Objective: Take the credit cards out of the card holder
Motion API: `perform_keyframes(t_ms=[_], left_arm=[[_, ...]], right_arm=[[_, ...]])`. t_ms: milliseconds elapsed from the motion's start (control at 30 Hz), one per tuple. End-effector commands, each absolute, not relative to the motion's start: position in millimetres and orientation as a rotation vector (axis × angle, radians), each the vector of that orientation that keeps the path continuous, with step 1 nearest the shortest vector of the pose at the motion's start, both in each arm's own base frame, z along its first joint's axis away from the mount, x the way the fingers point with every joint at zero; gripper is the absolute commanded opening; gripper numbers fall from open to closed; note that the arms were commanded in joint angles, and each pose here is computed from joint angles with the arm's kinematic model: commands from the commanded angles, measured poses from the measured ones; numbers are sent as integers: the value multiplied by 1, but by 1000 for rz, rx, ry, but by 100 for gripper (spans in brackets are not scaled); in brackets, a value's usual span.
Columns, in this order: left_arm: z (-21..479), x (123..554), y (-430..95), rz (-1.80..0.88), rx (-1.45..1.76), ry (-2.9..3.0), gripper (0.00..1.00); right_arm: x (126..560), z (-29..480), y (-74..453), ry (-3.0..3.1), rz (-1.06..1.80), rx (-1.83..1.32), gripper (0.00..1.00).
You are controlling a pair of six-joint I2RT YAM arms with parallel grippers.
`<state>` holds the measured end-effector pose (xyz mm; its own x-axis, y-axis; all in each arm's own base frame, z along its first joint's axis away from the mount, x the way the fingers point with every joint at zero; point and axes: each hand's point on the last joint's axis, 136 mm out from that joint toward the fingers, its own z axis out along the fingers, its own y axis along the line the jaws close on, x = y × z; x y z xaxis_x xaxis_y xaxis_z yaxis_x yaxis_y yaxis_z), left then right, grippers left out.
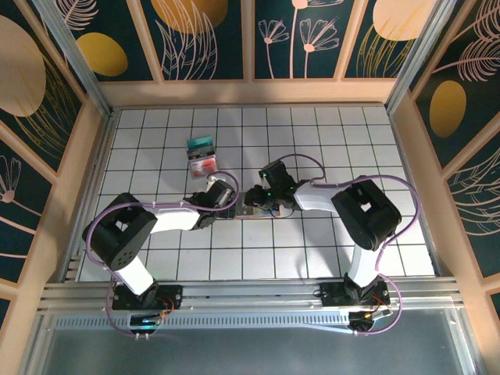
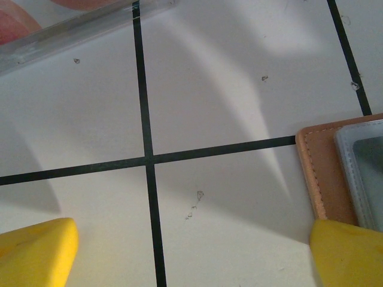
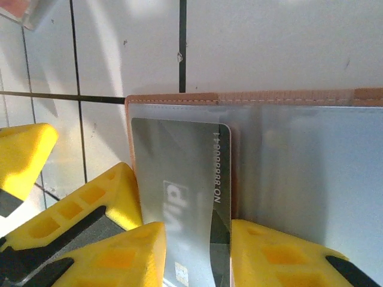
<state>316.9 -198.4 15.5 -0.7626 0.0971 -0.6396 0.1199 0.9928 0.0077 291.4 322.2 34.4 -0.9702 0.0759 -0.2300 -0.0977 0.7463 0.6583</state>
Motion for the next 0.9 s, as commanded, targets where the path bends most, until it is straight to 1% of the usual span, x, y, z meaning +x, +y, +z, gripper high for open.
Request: perform_keyframes(t_ms=[0, 167, 600, 800, 867], left_arm=[[-1, 306, -189, 29, 203, 2508, 99], [-4, 304, -187, 35, 207, 2518, 99], [-4, 303, -185, 43, 201, 2518, 99], [-5, 302, -182, 56, 190, 2520, 99], [-6, 302, -181, 60, 187, 2523, 99]], right_arm=[[291, 72, 341, 2567, 1280, -87, 33], [291, 84, 341, 2502, 1367, -91, 31], [294, 69, 341, 2519, 1383, -44, 30], [297, 73, 338, 2499, 1433, -12, 24], [297, 75, 335, 2487, 1454, -1, 24]])
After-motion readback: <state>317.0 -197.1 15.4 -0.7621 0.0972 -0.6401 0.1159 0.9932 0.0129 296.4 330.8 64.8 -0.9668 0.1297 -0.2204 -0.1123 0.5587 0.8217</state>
